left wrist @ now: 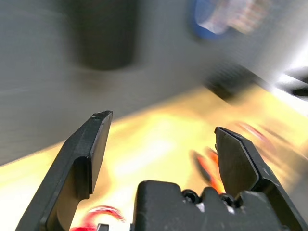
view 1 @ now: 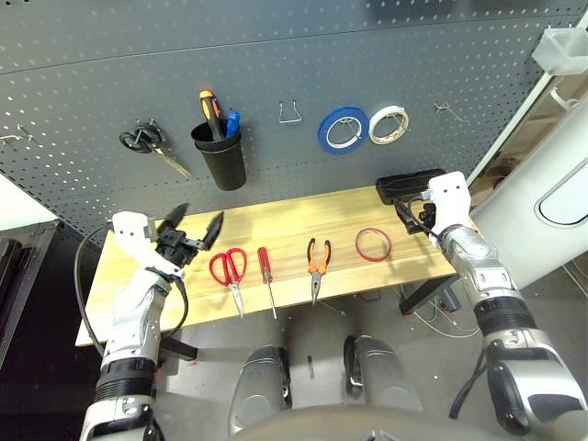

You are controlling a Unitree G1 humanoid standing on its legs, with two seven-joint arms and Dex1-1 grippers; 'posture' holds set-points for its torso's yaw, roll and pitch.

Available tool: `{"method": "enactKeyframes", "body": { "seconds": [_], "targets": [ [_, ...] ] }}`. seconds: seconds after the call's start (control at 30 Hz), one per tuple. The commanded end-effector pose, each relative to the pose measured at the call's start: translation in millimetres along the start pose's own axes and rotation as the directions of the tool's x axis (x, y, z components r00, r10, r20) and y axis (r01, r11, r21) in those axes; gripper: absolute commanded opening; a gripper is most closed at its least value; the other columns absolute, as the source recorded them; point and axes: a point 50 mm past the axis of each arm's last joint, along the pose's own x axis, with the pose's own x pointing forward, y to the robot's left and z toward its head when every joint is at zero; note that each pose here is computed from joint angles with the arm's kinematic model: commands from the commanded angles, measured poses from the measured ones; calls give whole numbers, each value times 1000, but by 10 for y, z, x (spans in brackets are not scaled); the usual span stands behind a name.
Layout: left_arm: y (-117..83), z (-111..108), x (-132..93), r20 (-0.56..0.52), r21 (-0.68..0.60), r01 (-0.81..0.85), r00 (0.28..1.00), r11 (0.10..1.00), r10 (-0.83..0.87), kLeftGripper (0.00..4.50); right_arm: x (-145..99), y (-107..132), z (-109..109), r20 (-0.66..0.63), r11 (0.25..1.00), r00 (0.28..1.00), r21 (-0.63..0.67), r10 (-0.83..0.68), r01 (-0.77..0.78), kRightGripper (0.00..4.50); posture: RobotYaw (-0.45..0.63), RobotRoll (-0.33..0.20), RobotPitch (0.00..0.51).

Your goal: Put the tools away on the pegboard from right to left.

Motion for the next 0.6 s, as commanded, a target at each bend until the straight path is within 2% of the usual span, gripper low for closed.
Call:
{"method": "enactKeyframes", "body": {
  "seconds": [0.03, 0.13, 0.23, 0.6],
  "targets": [
    [-137, 93, 93, -42, -11, 165, 985, 986, -165, 4477, 4, 98, -38, -215, 998, 976, 56, -27, 40, 4500, -144, 0, 196],
    [-179, 131, 143, -56, -13, 217, 974, 976, -218, 4477, 13, 217, -28, -297, 996, 955, 89, 20, 7, 4500, -148, 0, 217],
    [-215, 129, 125, -77, -20, 264, 961, 964, -265, 4477, 55, 296, -73, -361, 999, 932, 50, 25, -7, 4500, -143, 0, 233],
    [-190, 109, 20, -93, -26, 241, 966, 970, -243, 4477, 302, 514, -218, -447, 996, 891, 15, 80, -82, 4500, -67, 0, 232]
  ]
}}
